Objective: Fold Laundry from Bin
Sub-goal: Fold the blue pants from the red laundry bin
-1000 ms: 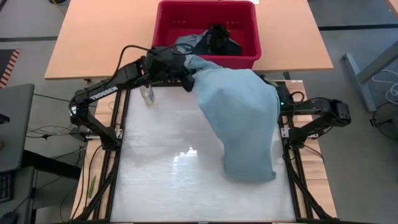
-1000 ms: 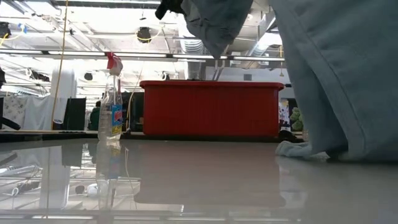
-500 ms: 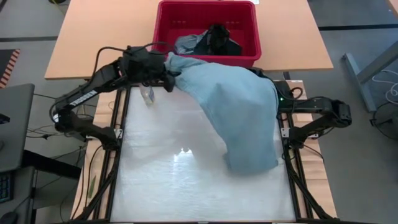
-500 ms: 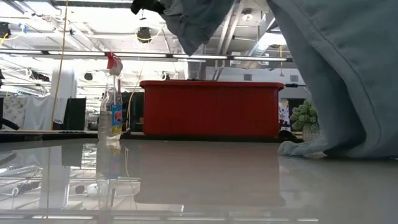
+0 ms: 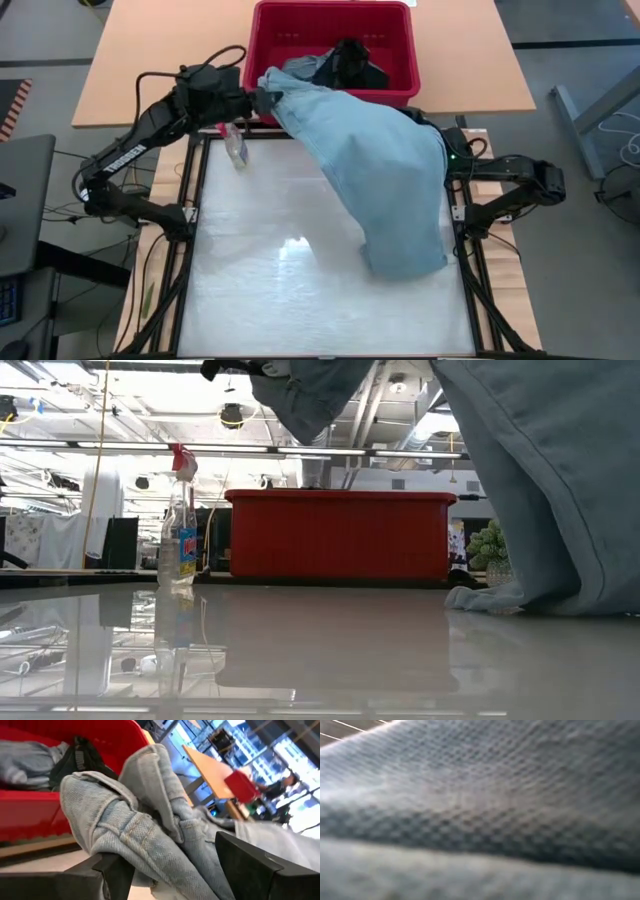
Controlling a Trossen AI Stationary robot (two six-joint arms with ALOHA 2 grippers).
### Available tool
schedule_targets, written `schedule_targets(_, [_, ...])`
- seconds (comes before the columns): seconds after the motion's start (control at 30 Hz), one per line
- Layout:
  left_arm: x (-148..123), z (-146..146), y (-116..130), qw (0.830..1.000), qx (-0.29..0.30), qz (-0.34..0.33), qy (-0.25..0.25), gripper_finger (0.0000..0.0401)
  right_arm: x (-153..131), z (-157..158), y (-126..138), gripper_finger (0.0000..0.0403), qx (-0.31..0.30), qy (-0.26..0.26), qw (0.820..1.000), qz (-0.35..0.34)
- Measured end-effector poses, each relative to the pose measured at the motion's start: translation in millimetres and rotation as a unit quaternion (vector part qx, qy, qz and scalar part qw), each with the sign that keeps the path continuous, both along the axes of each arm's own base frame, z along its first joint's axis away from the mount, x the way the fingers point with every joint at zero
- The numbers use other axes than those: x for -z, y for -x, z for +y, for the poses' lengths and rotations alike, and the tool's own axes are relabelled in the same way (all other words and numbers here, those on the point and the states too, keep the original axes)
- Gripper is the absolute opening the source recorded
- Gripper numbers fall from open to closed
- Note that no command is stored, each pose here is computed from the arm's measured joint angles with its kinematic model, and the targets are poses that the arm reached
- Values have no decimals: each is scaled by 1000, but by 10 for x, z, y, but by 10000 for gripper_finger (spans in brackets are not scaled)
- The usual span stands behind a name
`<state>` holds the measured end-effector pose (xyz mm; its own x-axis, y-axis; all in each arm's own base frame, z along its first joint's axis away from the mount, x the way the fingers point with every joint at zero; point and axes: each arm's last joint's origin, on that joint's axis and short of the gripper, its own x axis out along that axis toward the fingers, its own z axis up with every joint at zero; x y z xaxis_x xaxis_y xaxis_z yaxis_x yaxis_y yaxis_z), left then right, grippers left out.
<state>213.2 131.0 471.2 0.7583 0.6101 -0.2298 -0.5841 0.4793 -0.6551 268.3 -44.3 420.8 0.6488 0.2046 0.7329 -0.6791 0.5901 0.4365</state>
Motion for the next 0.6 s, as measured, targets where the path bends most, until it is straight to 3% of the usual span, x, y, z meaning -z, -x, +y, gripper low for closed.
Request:
schedule_targets(0.27, [-22,3,36,999,-13,-26,22,257,2,5,-1,18,-5,6,1000,1])
schedule_targets(0.5, [14,-44,159,990,42,-47,129,257,-3,-14,9,18,-2,7,1000,-3])
schedule_targets(0.6, [5,-65,236,986,56,-49,148,257,-2,-16,7,18,1,6,1000,-3])
